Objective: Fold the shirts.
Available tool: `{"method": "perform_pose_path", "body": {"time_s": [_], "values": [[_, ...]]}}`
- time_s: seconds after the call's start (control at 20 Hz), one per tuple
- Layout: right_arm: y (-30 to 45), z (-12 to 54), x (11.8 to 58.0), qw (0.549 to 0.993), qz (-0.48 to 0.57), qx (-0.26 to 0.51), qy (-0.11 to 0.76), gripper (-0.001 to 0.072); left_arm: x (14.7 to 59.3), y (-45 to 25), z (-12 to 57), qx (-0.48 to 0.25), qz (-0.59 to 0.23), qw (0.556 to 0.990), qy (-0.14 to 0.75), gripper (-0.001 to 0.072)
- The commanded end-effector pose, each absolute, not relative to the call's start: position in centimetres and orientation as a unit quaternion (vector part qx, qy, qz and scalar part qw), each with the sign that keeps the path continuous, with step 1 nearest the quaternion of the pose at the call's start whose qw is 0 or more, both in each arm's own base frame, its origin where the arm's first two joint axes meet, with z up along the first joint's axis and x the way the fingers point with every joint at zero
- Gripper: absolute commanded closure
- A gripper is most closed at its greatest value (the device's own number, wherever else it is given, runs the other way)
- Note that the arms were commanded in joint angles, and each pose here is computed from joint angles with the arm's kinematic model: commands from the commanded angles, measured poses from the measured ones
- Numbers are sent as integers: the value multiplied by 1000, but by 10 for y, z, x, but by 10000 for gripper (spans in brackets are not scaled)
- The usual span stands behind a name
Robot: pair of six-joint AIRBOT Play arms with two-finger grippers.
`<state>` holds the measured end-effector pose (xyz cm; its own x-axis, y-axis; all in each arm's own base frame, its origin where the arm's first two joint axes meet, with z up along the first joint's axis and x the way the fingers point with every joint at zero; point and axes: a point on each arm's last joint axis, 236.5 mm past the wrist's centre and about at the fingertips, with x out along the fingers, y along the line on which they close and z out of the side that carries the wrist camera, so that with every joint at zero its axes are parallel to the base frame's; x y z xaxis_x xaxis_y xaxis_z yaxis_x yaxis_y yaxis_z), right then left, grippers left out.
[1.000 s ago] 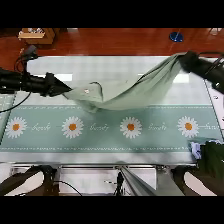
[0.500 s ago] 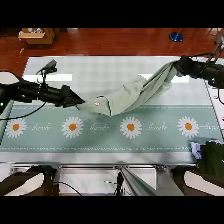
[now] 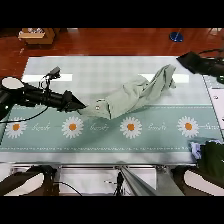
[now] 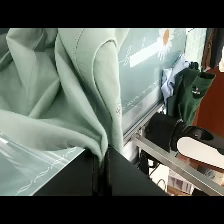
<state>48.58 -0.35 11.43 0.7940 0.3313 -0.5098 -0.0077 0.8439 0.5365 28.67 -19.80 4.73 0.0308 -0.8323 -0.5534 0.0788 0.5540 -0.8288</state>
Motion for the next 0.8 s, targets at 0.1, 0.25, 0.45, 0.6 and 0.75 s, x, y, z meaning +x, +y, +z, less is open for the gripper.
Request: {"method": "perform_pose_path", "body": {"time_s": [0.1, 0.25, 0.45, 0.6, 0.75], "values": [[-80, 93, 437, 885, 20, 247, 394, 276, 286, -198, 47, -311, -356, 646, 599, 667], [-104, 61, 388, 847, 1, 211, 487, 275, 285, -198, 47, -311, -357, 645, 600, 667], [-90, 63, 378, 837, 39, 223, 499, 274, 280, -207, 63, -330, -380, 628, 594, 666], [-83, 71, 388, 847, 59, 227, 477, 267, 282, -211, 71, -340, -389, 626, 584, 667], [-82, 63, 392, 842, 65, 234, 481, 166, 282, -211, 71, -341, -389, 626, 584, 667]]}}
